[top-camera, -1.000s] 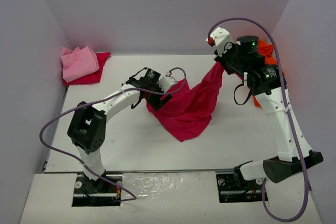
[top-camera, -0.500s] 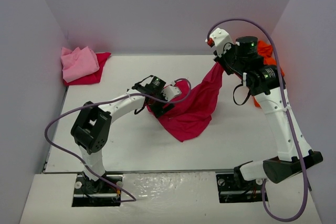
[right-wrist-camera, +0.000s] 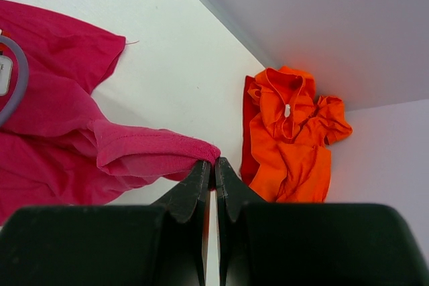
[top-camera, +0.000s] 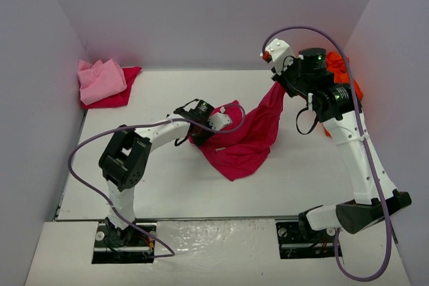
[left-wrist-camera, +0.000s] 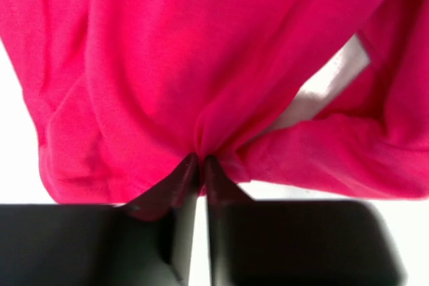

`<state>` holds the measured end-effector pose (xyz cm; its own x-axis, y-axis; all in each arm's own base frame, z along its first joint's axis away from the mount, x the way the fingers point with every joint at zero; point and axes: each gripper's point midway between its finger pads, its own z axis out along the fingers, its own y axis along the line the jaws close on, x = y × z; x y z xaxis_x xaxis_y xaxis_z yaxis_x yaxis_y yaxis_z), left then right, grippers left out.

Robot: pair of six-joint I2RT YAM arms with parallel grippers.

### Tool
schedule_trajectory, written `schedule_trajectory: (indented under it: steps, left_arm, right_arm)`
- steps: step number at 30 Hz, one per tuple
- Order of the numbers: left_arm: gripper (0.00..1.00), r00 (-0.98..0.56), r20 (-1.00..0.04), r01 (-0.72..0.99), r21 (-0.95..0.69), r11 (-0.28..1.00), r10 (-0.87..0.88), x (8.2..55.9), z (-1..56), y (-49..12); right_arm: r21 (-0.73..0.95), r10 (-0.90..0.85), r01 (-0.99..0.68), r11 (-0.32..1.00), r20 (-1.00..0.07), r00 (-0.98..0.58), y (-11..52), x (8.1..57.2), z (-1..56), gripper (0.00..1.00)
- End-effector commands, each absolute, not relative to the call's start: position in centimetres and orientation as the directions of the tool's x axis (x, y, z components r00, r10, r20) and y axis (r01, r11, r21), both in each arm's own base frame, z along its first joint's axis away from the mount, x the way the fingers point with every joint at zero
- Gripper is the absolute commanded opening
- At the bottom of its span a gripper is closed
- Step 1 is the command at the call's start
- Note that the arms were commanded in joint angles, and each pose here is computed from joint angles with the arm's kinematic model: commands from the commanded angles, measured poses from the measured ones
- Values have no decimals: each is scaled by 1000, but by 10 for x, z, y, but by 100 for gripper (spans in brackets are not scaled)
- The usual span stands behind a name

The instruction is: Fold and stack the t-shirts

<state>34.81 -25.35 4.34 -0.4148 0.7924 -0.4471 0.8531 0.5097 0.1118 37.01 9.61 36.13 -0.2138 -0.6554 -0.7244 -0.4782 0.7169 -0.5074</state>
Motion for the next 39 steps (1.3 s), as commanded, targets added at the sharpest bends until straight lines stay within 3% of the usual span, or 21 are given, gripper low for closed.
schedule_trajectory:
  steps: [1,9,14,21,30,39]
  left_arm:
    - [0,-370,-518,805,235,544,771,383,86,-257]
    - [0,-303,-685,532,455,714,662,443,240,-192]
    - [0,-239,-784,238,524,818,572,451,372,-95]
    - [0,-103,-843,1,531,848,528,391,493,-30]
    - [0,2,-868,9,496,868,496,320,546,-17]
    - [0,202,-859,-6,479,878,470,250,623,-13]
  right_arm:
    - [-565,-652,-375,735,-741,-160,85,376,390,0]
    - [-641,-677,-217,736,-704,-217,58,395,384,0]
    - [-631,-610,88,771,-771,-183,24,412,427,0]
    - [-476,-486,304,825,-873,-48,-4,405,480,0]
    - [-348,-397,351,869,-915,76,-22,364,530,0]
    - [-257,-346,378,890,-918,192,-36,329,597,0]
